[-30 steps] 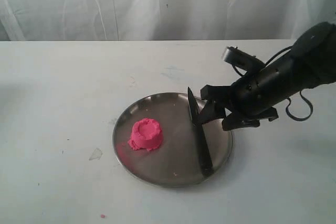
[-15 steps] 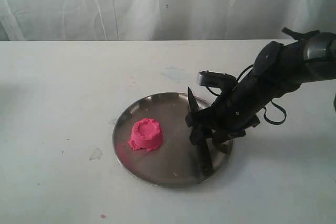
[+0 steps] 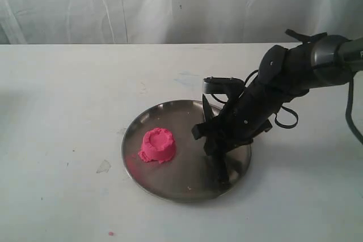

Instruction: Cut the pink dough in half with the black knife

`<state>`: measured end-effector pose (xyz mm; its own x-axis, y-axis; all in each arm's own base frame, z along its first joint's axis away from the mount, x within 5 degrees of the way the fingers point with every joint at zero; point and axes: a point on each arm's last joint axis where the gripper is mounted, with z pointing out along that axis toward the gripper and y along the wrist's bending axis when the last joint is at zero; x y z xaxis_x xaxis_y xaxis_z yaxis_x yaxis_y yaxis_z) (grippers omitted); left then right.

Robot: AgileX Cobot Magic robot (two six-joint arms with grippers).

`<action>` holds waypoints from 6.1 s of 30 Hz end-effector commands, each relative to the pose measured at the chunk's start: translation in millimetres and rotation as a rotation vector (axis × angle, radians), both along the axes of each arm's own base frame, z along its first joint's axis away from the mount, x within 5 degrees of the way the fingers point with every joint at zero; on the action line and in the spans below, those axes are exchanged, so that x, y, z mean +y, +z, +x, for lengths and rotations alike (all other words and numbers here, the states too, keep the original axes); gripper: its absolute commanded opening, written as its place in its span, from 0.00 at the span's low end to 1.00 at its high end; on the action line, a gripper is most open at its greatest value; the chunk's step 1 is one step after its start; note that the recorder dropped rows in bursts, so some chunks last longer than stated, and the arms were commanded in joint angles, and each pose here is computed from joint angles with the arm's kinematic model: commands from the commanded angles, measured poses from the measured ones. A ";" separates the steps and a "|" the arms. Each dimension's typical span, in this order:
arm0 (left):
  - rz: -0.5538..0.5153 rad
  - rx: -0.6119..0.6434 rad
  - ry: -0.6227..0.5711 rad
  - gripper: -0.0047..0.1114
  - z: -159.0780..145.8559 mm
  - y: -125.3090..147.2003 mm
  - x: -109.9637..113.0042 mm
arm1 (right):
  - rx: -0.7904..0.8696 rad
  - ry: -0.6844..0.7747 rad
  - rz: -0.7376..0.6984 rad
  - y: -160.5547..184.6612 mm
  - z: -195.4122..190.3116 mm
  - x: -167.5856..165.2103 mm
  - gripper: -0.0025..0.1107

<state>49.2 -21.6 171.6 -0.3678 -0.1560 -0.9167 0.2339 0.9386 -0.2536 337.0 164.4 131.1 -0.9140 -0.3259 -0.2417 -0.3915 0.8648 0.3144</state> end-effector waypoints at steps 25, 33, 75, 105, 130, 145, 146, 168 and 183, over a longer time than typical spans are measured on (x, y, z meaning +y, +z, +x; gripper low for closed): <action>0.098 -0.032 -0.025 0.04 0.1 -1.3 0.9 | -0.066 -0.098 0.041 35.7 -4.1 1.1 0.13; 0.231 -0.082 -0.041 0.04 1.1 -0.5 3.3 | -0.151 -0.013 -0.011 66.7 -12.4 -7.1 0.13; 0.527 0.328 -0.563 0.52 134.7 164.8 -57.9 | -0.649 1.086 -0.670 149.7 -126.5 61.7 0.13; 0.623 0.127 -1.020 0.45 197.1 115.9 -110.5 | -0.799 1.113 -0.691 172.3 -146.0 68.2 0.10; 0.574 0.162 -1.019 0.24 204.4 105.5 -115.0 | -0.788 1.104 -0.695 172.0 -146.1 67.3 0.10; 0.589 0.159 -1.011 0.04 205.4 105.1 -114.1 | -0.759 0.896 -0.634 174.7 -142.6 62.1 0.19; 0.589 0.159 -1.011 0.04 205.4 105.1 -114.1 | -0.756 0.818 -0.609 179.2 -138.8 55.6 0.28; 0.580 0.165 -1.017 0.04 204.6 105.1 -114.5 | -0.673 0.345 0.114 125.9 -113.6 -32.1 0.43; 0.560 0.165 -1.017 0.04 204.2 105.9 -115.5 | -0.623 0.609 0.144 101.5 -113.8 -19.7 0.43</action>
<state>255.5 -134.5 274.7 -0.1897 0.7156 -0.6722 0.9433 0.3229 0.0776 223.0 140.5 242.5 -0.3298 -0.6093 -0.7211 -0.8665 0.4985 -0.0250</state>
